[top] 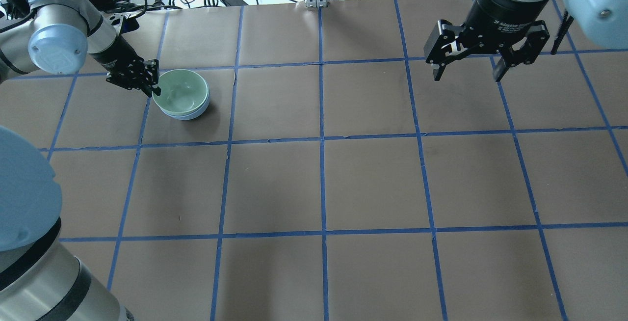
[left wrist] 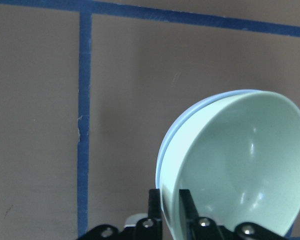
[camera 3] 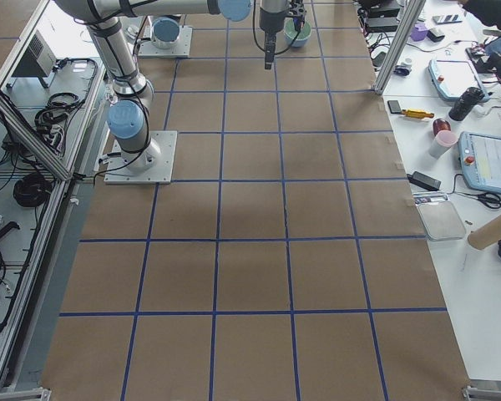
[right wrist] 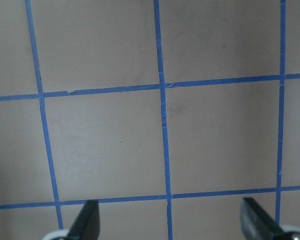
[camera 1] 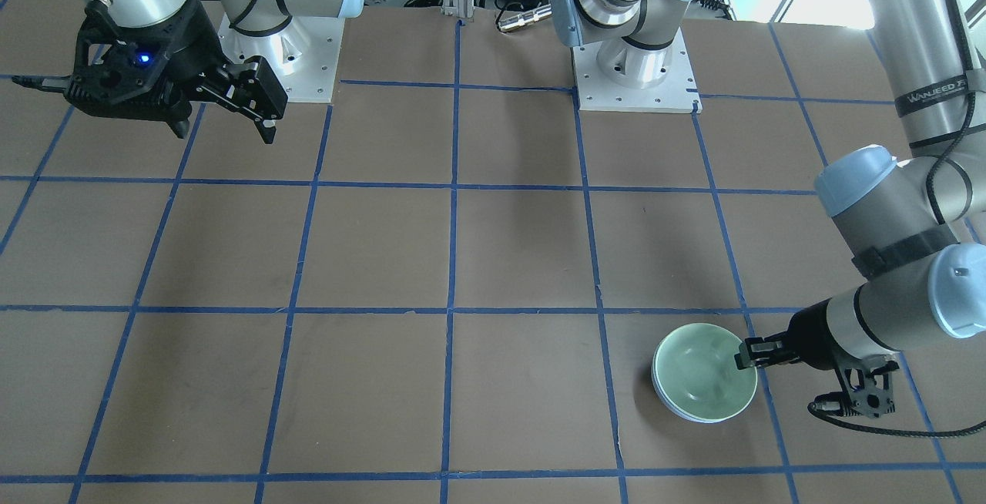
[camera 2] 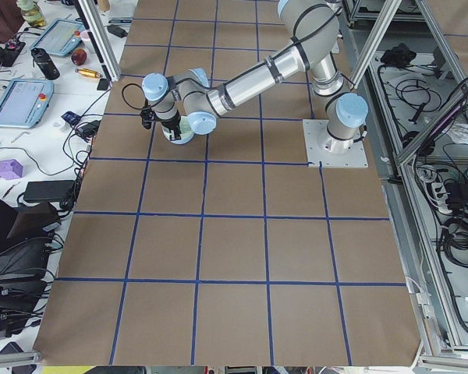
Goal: Stack green bowl on blue bowl
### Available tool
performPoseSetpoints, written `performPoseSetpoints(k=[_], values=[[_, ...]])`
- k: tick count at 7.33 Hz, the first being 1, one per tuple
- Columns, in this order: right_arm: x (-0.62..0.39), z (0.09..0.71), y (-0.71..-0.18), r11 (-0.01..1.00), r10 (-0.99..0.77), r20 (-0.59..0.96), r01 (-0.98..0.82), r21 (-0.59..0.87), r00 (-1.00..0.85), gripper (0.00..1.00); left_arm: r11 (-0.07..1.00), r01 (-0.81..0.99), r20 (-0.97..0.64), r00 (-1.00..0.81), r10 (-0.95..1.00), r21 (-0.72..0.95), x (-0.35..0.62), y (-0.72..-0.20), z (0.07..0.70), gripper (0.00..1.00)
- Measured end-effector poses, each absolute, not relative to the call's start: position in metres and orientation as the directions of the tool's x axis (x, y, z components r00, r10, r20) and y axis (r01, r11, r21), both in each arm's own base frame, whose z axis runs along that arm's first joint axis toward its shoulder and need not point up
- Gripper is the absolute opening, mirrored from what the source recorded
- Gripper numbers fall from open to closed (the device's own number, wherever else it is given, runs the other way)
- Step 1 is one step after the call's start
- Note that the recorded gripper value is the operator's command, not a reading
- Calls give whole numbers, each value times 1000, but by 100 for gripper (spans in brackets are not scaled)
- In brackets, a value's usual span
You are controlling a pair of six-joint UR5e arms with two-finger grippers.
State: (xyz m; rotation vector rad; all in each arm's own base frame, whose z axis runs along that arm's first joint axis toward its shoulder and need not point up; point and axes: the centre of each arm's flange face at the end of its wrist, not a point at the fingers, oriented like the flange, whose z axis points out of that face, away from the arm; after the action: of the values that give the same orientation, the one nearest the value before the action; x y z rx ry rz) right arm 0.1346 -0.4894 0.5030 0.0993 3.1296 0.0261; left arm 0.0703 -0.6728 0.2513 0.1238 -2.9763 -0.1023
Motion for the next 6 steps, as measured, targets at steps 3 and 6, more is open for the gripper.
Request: performPoseSetpoints(k=[3,6], values=[[135,503,-489,998,63,-10,63,17,-998,100,996,-68,147,-986,-75,50,46,-673,273,80],[135,503,-489,998,64,-10,63,16,-998,100,1000,-26,68,-997,-27,12,-41,-652,343,85]])
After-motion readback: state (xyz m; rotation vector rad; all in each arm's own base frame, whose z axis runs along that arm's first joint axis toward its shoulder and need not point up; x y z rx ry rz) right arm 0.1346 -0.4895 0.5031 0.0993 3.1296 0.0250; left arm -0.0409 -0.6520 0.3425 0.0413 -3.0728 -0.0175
